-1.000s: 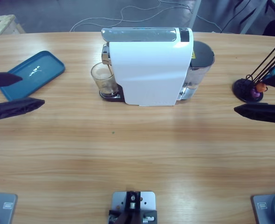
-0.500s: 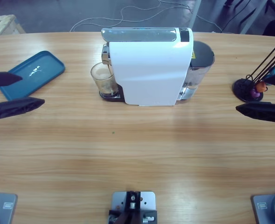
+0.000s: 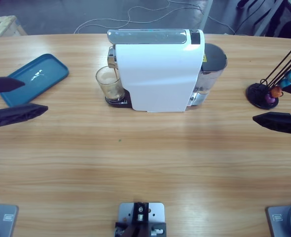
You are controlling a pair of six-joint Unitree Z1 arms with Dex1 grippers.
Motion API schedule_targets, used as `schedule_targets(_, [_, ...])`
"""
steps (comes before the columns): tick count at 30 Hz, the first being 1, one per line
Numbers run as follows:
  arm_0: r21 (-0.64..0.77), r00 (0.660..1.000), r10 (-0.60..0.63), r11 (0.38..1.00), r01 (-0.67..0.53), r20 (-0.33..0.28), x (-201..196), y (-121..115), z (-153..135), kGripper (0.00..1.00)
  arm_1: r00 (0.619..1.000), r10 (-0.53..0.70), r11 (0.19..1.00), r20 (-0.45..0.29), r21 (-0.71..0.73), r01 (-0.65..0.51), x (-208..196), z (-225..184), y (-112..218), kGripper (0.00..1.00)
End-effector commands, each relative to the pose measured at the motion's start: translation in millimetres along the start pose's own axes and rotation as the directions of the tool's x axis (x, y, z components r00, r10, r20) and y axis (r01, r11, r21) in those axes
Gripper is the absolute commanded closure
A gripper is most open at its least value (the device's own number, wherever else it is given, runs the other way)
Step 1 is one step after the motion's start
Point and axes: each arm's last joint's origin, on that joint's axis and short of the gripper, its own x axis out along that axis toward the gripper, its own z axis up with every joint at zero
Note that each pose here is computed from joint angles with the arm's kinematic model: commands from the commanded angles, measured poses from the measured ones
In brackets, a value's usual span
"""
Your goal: Pour coffee
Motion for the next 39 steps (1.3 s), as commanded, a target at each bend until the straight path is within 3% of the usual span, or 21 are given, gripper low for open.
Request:
schedule_targets(1, [-0.005, 1.0, -0.021, 1.0, 0.021, -0.004, -5, -4, -14, 0.0, 1.0, -0.006, 1.0, -0.002, 0.021, 0.006, -2, -7, -2, 0.0])
schedule_targets(21, [-0.034, 1.0, -0.021, 0.999, 0.021, 0.02, -10, -5, -13, 0.0, 1.0, 0.013, 1.0, 0.002, 0.016, -0.013, -25, -20, -3, 0.0])
schedule_targets(27, [-0.004, 0.994, -0.106, 0.994, 0.106, 0.035, -8, -9, -16, 0.0, 1.0, 0.02, 1.0, -0.007, 0.013, -0.02, -25, -19, -3, 0.0])
schedule_targets(35, [0.007, 0.996, -0.071, 0.998, 0.07, 0.057, -14, -8, -14, 0.0, 1.0, 0.019, 1.0, -0.004, 0.013, -0.019, -21, -18, -3, 0.0])
schedule_targets(39, [-0.023, 0.998, -0.066, 0.998, 0.066, 0.025, -8, -8, -17, 0.0, 1.0, 0.019, 1.0, -0.002, 0.013, -0.019, -14, -21, -2, 0.0])
